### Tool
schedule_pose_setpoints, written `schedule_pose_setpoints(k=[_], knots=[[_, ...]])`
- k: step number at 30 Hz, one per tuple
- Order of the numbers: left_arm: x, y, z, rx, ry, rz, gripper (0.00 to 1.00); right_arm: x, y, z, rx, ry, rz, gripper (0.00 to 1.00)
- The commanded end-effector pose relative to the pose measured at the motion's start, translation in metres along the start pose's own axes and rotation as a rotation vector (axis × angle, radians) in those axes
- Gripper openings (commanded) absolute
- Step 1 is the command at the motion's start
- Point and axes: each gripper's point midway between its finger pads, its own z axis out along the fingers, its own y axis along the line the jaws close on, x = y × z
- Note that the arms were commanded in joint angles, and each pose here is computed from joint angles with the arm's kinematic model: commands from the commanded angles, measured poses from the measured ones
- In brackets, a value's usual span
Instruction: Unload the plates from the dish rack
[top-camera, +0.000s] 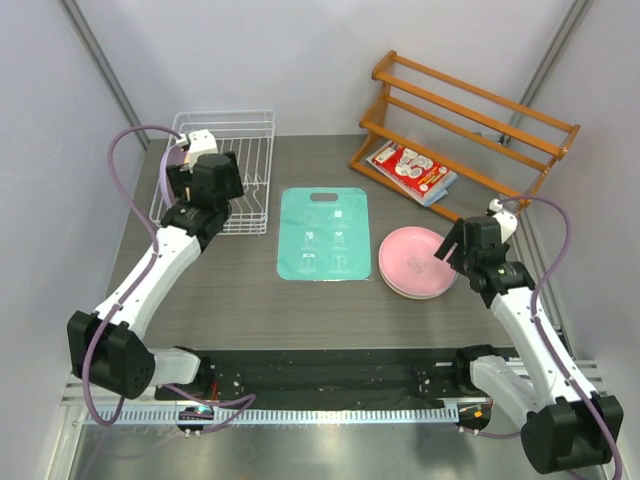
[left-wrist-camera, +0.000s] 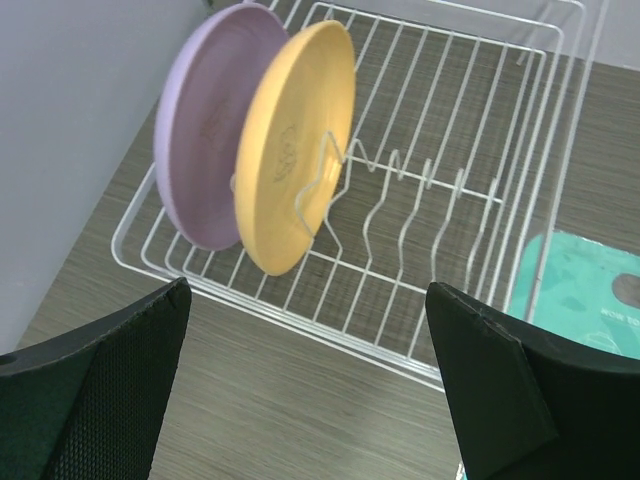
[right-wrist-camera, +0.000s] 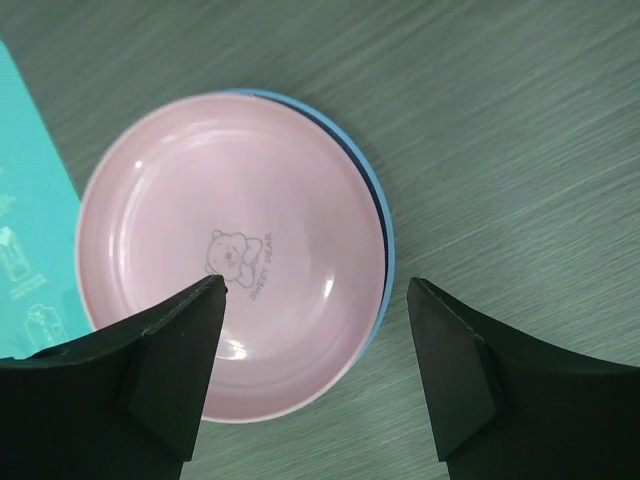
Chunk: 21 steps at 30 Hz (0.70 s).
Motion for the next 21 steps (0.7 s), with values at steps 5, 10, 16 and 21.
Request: schedule_pose_setpoints(k=[5,10,16,21], knots=[[-0.014,0.028,0.032,-0.083,-0.055,-0.026,1.0,-0.056,0.01,-0.033,-0.045,-0.183,0.011,0.81],[-0.007,0.03,0.061,-0.149,-0.042,0.003,0.94,-0.051,0.015,-0.019,-0.038,-0.14,-0.013,0.81],[-0.002,0.035,0.09,-0.259,-0.059,0.052,0.88,-0.046,0.022,-0.008,-0.051,-0.111,-0.025,0.82],[-0.002,0.039,0.103,-0.32,-0.073,0.084,0.85,-0.044,0.02,-0.002,-0.037,-0.106,-0.034,0.82]])
